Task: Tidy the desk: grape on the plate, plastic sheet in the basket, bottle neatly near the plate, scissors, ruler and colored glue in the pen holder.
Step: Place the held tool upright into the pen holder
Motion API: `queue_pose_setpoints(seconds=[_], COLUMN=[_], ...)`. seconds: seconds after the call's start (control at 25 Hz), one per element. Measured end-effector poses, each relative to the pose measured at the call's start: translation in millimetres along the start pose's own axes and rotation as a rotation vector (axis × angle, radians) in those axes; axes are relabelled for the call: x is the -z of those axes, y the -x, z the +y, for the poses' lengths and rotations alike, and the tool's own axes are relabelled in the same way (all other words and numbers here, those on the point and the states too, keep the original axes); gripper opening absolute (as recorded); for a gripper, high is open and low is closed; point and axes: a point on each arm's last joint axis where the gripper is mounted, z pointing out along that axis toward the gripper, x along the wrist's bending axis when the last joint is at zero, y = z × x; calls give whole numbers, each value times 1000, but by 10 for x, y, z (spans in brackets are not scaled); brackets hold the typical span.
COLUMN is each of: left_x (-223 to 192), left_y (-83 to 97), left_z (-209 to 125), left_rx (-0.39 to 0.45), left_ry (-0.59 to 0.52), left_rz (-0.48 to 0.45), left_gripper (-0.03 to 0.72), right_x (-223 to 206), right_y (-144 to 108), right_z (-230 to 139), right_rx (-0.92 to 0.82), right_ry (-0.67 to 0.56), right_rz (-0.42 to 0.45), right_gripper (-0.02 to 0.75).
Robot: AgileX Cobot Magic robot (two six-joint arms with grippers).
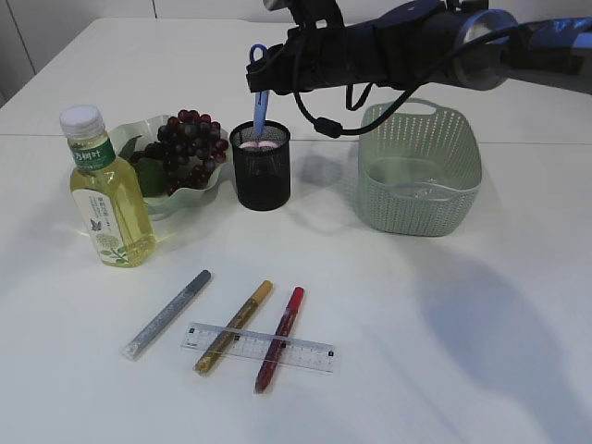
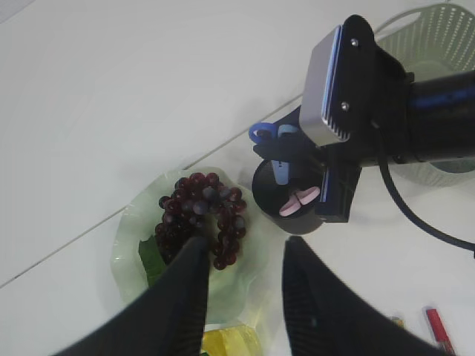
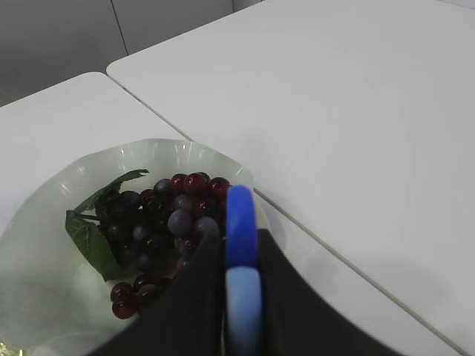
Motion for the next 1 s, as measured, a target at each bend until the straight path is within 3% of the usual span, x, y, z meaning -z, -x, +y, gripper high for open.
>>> queue_pose_setpoints(seconds=[0.28,0.76,1.0], left_x=[0,0,0], left_y=[0,0,0], left_z=[0,4,13], left_rx=[0,0,0], left_ry=[0,4,15], left_rz=[0,0,0], left_gripper=[253,251,250], right_x=[0,0,61], right_y=[0,1,-50], right_z=[-3,-28,-73], right_rx=[10,24,23], right_ry=[-4,-30,-150], right_rz=[-1,-2,51], right_gripper=[117,231,241])
